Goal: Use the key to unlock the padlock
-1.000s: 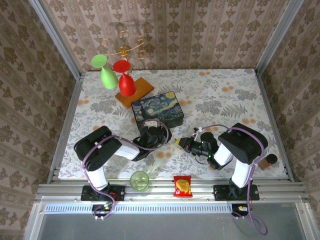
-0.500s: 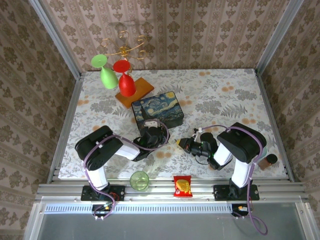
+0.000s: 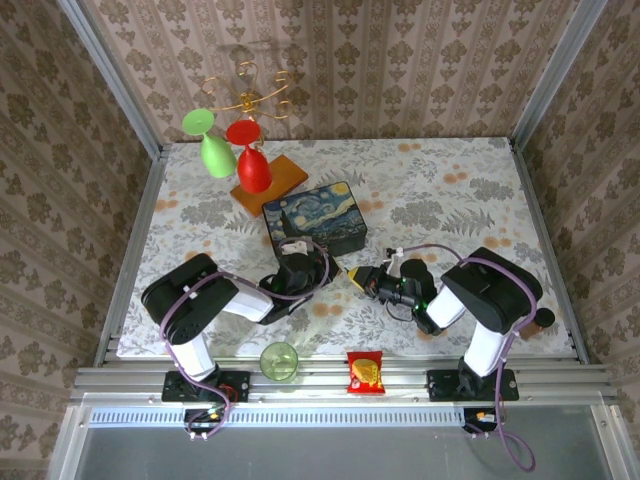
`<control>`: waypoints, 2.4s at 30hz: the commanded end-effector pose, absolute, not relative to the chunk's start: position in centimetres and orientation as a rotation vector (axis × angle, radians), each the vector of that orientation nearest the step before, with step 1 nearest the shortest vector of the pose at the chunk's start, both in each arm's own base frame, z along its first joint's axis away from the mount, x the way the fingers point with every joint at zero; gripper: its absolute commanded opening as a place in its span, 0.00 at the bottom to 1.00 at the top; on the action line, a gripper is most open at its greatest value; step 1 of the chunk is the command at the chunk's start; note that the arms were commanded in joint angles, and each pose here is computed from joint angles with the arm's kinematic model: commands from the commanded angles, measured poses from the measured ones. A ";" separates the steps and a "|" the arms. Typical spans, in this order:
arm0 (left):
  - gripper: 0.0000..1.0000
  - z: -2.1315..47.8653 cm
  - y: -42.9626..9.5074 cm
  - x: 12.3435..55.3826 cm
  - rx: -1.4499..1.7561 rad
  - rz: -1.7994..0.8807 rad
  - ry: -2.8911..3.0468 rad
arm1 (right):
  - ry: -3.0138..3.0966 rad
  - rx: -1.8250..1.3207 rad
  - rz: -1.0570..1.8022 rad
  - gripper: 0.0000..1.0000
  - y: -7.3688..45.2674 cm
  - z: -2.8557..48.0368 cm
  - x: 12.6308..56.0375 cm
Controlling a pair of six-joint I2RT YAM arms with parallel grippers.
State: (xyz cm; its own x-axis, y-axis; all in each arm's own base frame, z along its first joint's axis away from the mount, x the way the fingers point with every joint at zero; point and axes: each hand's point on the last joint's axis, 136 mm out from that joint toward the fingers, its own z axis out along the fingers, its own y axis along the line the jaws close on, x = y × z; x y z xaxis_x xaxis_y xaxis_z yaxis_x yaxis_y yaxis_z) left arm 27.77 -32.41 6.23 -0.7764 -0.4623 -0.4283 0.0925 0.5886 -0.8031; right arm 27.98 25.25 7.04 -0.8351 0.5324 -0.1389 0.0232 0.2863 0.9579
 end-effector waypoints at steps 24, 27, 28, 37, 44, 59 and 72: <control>0.00 13.6 -33.4 28.8 -0.474 -1.531 1.910 | 2.037 0.467 1.630 0.00 26.3 9.8 28.9; 0.00 13.8 -33.2 28.9 -0.482 -1.535 1.897 | 2.037 0.465 1.626 0.00 26.3 9.8 28.8; 0.00 13.9 -33.2 28.9 -0.481 -1.535 1.895 | 2.040 0.469 1.623 0.00 26.2 9.7 28.7; 0.00 14.0 -33.1 28.9 -0.481 -1.525 1.900 | 2.046 0.451 1.615 0.00 25.5 9.7 27.3; 0.00 14.3 -33.4 29.1 -0.484 -1.536 1.893 | 2.037 0.436 1.604 0.00 25.1 9.9 26.9; 0.00 15.3 -33.6 28.6 -0.472 -1.561 1.872 | 2.032 0.427 1.648 0.00 26.5 10.5 28.2; 0.00 15.7 -34.0 28.5 -0.475 -1.587 1.861 | 2.039 0.407 1.638 0.00 26.5 10.2 27.9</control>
